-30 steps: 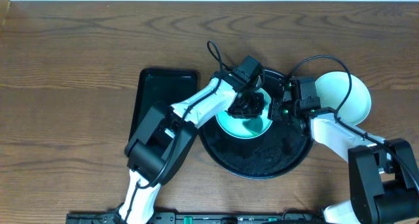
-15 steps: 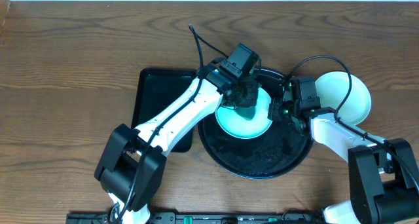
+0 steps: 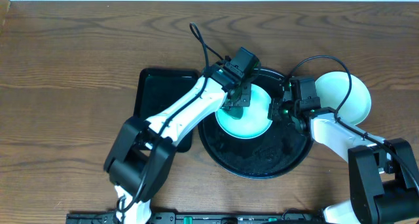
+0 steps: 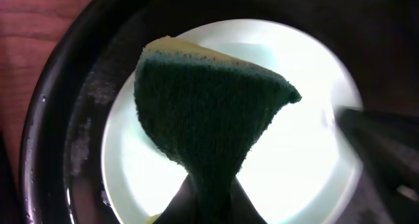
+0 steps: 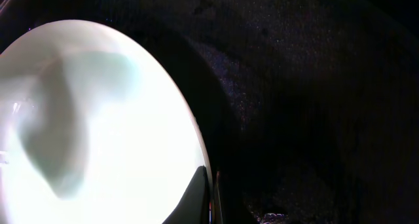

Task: Clean dirty plates on tray and stack at the side
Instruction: 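Continue wiping the plate with the sponge while right gripper holds rim, then carry the sponge back and lower it into the black tray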

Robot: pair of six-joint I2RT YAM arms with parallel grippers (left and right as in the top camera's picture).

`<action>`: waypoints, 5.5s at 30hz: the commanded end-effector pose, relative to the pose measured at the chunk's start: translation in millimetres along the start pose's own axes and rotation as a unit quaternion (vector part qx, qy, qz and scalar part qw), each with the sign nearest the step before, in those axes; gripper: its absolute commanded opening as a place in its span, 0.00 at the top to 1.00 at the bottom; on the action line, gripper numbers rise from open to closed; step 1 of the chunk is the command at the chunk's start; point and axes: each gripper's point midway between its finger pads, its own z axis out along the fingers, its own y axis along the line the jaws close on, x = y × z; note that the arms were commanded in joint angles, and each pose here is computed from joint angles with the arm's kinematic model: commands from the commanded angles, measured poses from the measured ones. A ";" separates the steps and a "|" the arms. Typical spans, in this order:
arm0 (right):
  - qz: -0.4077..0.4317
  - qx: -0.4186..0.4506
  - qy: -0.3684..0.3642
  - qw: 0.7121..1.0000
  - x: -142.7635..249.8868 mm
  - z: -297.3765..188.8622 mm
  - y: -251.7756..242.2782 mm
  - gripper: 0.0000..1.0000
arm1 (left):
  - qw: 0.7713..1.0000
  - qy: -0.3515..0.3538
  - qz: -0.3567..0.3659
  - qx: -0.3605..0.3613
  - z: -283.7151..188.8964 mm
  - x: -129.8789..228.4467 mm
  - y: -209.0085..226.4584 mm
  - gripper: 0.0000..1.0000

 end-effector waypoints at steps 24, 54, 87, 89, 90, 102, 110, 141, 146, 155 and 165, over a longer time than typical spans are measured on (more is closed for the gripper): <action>0.002 -0.013 0.006 1.000 3.8 1.4 6.3 0.99 | 0.995 0.030 -0.030 -0.092 44.6 16.8 39.0 0.92; 0.002 -0.013 0.006 1.000 3.8 1.4 6.3 0.99 | 0.967 0.227 -0.063 0.103 72.0 86.7 -25.7 0.92; 0.001 -0.013 0.006 1.000 3.6 1.4 6.3 0.99 | 0.970 0.056 -0.067 0.228 -36.0 -17.7 -29.6 0.92; 0.001 -0.013 0.006 1.000 3.6 1.4 6.3 0.99 | 0.973 0.029 -0.083 0.214 -54.3 -30.3 -10.7 0.92; 0.001 -0.013 0.006 1.000 3.5 1.4 6.3 0.99 | 0.974 0.020 -0.090 0.206 -61.1 -33.9 -1.9 0.92; 0.001 -0.013 0.005 1.000 3.0 1.4 6.6 0.99 | 0.981 0.031 -0.184 -0.052 -102.7 -5.5 186.9 0.92; 0.001 -0.013 0.004 1.000 2.8 1.3 6.7 0.99 | 0.974 0.085 -0.186 -0.094 -81.5 33.1 218.0 0.92; 0.001 -0.013 0.005 1.000 3.1 1.4 6.6 0.99 | 0.976 0.073 -0.168 -0.118 -18.6 69.9 240.8 0.91; 0.001 -0.013 0.005 1.000 3.1 1.4 6.6 0.99 | 0.976 0.068 -0.168 -0.117 -17.7 67.8 240.8 0.77; 0.001 -0.014 0.003 1.000 2.1 1.3 7.0 0.99 | 0.978 0.053 -0.167 -0.114 -20.1 58.0 239.9 0.64; 0.000 -0.015 0.001 1.000 1.3 1.3 7.4 0.99 | 0.982 -0.047 -0.159 -0.094 -72.0 9.6 228.6 0.52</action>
